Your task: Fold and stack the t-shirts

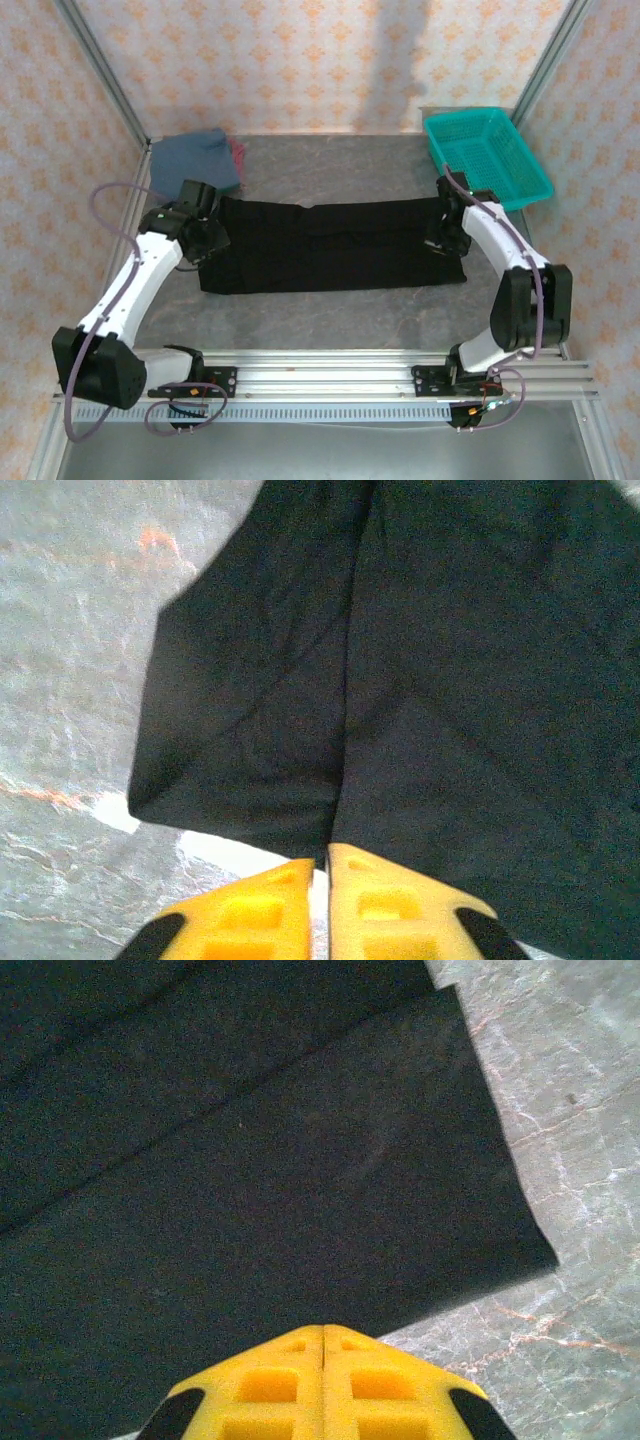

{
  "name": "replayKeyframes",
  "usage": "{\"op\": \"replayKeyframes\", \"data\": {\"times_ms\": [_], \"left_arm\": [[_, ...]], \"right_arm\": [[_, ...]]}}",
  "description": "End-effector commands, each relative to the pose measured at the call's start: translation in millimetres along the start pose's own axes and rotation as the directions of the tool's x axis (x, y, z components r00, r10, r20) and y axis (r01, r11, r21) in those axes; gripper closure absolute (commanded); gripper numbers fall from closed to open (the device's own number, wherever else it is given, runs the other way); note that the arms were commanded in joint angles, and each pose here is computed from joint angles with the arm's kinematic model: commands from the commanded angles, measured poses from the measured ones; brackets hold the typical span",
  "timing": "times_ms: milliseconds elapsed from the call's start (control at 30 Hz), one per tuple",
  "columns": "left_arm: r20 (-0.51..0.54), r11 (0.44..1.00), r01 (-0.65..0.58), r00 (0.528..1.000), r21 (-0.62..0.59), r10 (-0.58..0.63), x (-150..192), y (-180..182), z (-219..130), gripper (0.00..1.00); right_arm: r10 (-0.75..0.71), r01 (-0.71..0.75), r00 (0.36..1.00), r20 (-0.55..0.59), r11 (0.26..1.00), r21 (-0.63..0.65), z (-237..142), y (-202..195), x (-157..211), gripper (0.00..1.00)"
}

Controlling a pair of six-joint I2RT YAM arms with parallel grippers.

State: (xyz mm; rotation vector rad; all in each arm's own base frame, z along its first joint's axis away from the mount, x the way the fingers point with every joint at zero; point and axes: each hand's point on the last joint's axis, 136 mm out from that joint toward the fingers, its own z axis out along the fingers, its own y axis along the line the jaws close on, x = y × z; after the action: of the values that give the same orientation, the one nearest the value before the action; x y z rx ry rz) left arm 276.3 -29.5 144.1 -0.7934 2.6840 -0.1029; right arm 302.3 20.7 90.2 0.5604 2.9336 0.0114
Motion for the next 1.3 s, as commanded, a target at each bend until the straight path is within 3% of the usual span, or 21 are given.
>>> {"op": "replayKeyframes", "data": {"times_ms": [0, 167, 400, 733, 1033, 1267], "left_arm": [[-0.033, 1.000, 0.019, 0.999, -0.024, -0.020, 3, -9, 33, 0.95], [-0.128, 0.997, -0.010, 0.992, -0.078, 0.000, 6, -27, 89, 0.97], [-0.244, 0.984, -0.084, 0.969, -0.160, 0.043, 8, -39, 157, 0.99], [-0.238, 0.965, -0.204, 0.958, -0.166, 0.162, -57, -97, 192, 0.99], [-0.200, 0.924, -0.367, 0.918, -0.105, 0.342, -111, -172, 227, 0.98], [-0.110, 0.959, -0.252, 0.958, 0.129, 0.266, -119, -231, 264, 0.94]], "right_arm": [[-0.004, 0.004, 1.000, -0.022, 1.000, 0.020, 25, -1, -1, 1.00], [0.040, -0.036, 0.997, -0.072, 0.998, 0.054, 63, -4, 10, 1.00], [0.010, 0.003, 0.993, -0.116, 0.993, 0.116, 85, 0, 34, 1.00], [-0.036, 0.059, 0.981, -0.189, 0.992, 0.114, 68, 26, 98, 1.00], [0.163, -0.199, 0.955, -0.247, 0.972, -0.128, 66, 112, 183, 1.00], [0.174, -0.258, 0.938, -0.300, 0.928, -0.270, 66, 215, 227, 1.00]]}}
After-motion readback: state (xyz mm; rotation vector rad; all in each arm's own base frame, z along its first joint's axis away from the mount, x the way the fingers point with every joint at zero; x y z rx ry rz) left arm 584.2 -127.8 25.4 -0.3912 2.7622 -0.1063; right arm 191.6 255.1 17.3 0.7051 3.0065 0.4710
